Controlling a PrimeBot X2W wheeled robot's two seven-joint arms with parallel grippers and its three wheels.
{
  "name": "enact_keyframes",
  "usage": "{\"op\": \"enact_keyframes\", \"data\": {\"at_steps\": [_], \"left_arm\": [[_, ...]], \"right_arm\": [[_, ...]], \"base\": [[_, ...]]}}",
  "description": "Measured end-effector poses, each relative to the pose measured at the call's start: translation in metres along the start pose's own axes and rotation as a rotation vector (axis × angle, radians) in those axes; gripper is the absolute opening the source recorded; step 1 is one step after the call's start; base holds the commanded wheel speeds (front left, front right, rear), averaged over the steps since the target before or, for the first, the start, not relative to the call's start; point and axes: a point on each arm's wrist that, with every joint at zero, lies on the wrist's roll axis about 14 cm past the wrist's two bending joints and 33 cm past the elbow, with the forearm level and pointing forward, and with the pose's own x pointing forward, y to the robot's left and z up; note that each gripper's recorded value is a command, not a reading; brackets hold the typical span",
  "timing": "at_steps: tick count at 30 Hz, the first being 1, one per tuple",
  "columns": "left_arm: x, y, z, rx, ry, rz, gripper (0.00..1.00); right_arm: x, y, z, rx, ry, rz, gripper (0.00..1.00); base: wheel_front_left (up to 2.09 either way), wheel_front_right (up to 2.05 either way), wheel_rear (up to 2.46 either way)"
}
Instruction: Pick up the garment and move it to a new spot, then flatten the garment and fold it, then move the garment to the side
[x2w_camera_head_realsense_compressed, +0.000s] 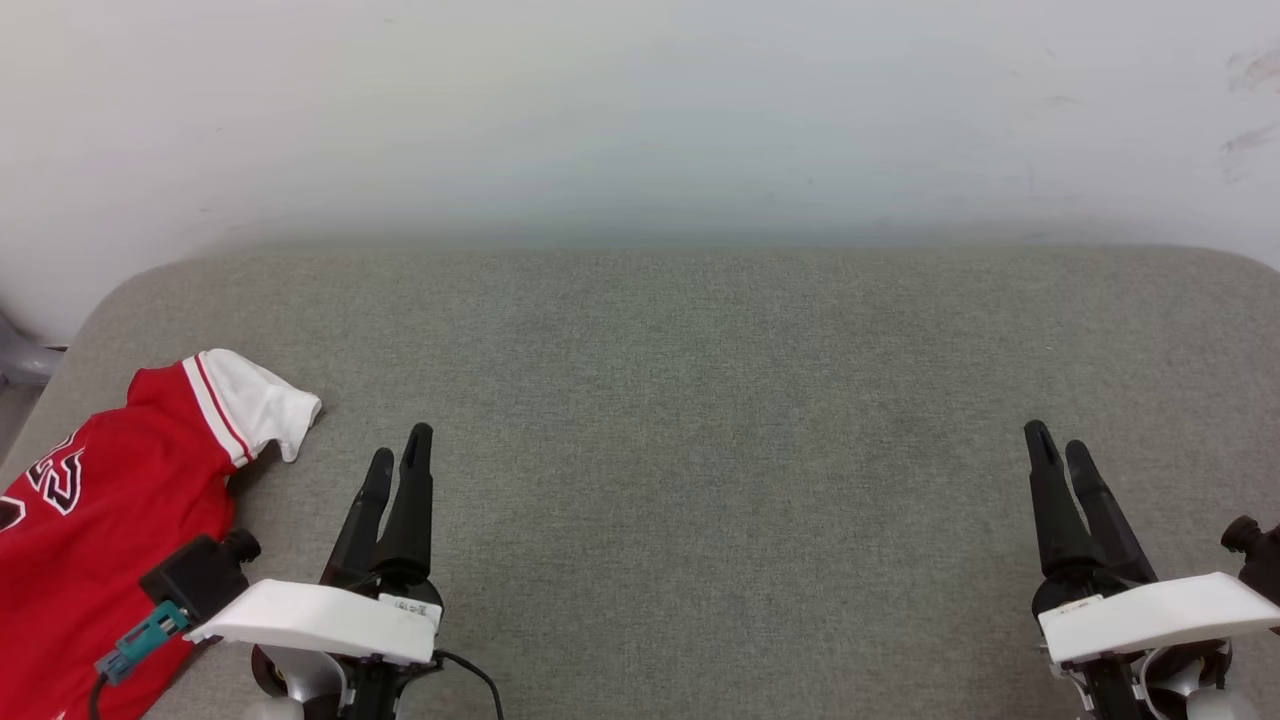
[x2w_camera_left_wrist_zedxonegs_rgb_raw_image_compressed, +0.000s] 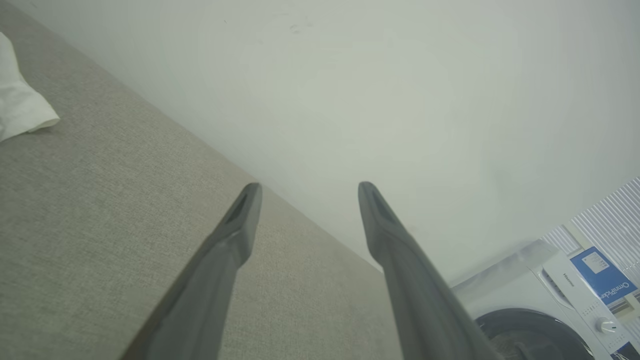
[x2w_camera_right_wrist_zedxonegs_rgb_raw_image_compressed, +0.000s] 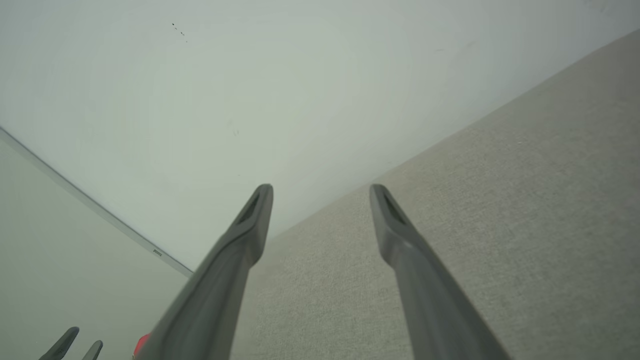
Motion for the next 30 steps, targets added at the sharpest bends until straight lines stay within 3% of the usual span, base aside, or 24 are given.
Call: {"op": "enact_keyframes", "data": {"at_steps": [12, 30], "left_arm": [[-0.001, -0.004, -0.005, 0.300, 0.026, -0.026, 1.00], [-0.004, 0.001, -0.011, 0.562, 0.045, -0.030, 1.00]], "right_arm": [[-0.003, 0.006, 0.000, -0.231, 0.030, 0.027, 1.00], [-0.011, 0.001, 0.005, -0.481, 0.052, 0.006, 1.00]], "base": [[0.00, 0.00, 0.00], [0.00, 0.00, 0.00]]}}
